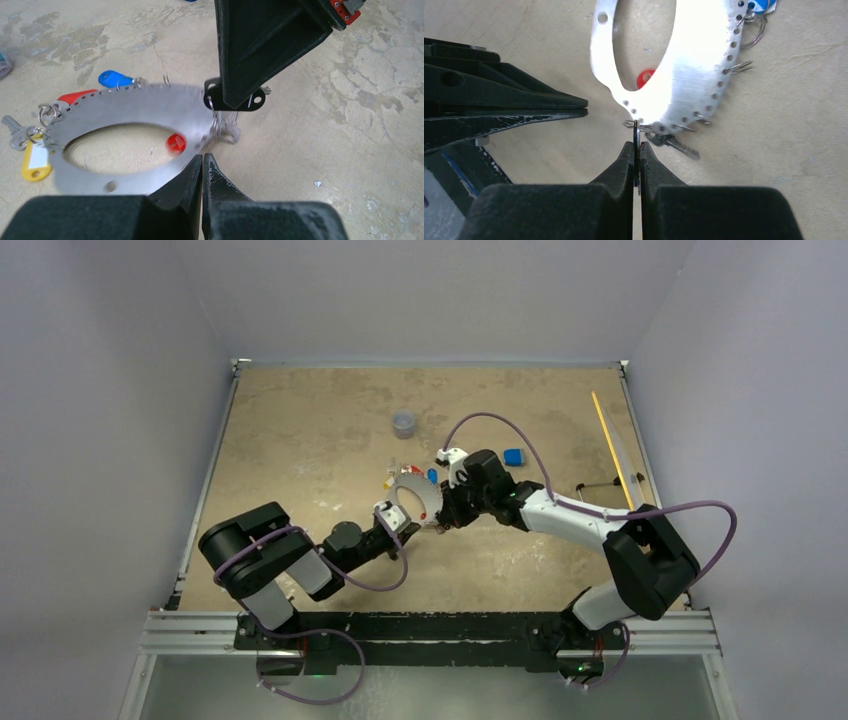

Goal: Remove the keys from the keyring

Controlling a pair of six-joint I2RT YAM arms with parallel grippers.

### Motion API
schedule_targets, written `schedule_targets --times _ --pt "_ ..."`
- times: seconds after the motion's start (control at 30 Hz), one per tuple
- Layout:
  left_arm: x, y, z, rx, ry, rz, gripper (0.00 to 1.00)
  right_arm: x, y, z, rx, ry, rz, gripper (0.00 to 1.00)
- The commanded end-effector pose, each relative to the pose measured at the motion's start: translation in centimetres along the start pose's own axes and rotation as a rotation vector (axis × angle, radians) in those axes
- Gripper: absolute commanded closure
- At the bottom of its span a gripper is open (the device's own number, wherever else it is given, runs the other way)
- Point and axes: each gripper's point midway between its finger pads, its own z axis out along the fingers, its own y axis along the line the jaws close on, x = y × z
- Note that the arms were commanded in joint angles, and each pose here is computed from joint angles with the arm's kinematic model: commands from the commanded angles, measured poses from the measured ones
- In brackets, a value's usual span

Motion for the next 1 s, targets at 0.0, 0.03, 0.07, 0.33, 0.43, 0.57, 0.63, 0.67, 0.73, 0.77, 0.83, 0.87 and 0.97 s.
schedule_targets --times 0.0,0.03,0.07,0.33,0.43,0.57,0.63,0.67,0.73,0.77,0.83,0.87,0.97 --pt "-1.4 0.2 -0.2 -0.024 -0.05 -0.032 1.0 -0.8 -1.0 -0.1 0.027 -0.04 -0.022 1.0" --pt "-1.3 0.2 -0.1 -0.02 -0.045 -0.031 1.0 -1.0 -0.8 -0.2 0.016 -0.047 -0.033 1.0" --pt "-1.2 0.0 -0.2 -0.012 -0.042 -0.026 1.0 -1.2 -0.5 -0.3 0.009 -0.053 -0.046 1.0" --pt "-1.3 -0.9 0.4 0.051 -0.021 0.007 0.75 -1.9 0.6 -0.6 -0.01 -0.06 -0.086 1.0" --pt "-1.4 -0.8 1.0 0.055 -0.017 0.014 0.72 -2.0 1.1 -0.5 -0.019 -0.057 -0.094 1.0" --pt "-1.4 -1.1 1.6 0.082 -0.013 0.05 0.7 -2.0 1.8 -0.2 -0.026 -0.051 -0.105 1.0" --pt "-1.2 -1.4 2.0 0.095 0.002 0.064 0.69 -1.9 2.1 -0.1 -0.027 -0.048 -0.105 1.0" --pt "-1.0 -1.4 2.2 0.097 0.01 0.073 0.69 -2.0 2.2 -0.1 -0.029 -0.048 -0.107 1.0" --pt "-0.7 -1.5 2.4 0.105 0.025 0.086 0.7 -2.0 2.6 0.0 -0.034 -0.046 -0.114 1.0" --pt "-0.6 -1.6 2.4 0.108 0.03 0.094 0.7 -2.1 2.7 0.0 -0.035 -0.047 -0.114 1.0" --pt "-0.1 -1.4 2.4 0.102 0.048 0.107 0.7 -2.1 2.9 0.0 -0.037 -0.048 -0.116 1.0" --pt "0.1 -1.4 2.4 0.099 0.057 0.111 0.71 -2.2 2.9 0.0 -0.038 -0.049 -0.117 1.0" --pt "0.9 -1.2 2.1 0.092 0.08 0.126 0.73 -2.3 3.0 -0.1 -0.039 -0.051 -0.115 1.0"
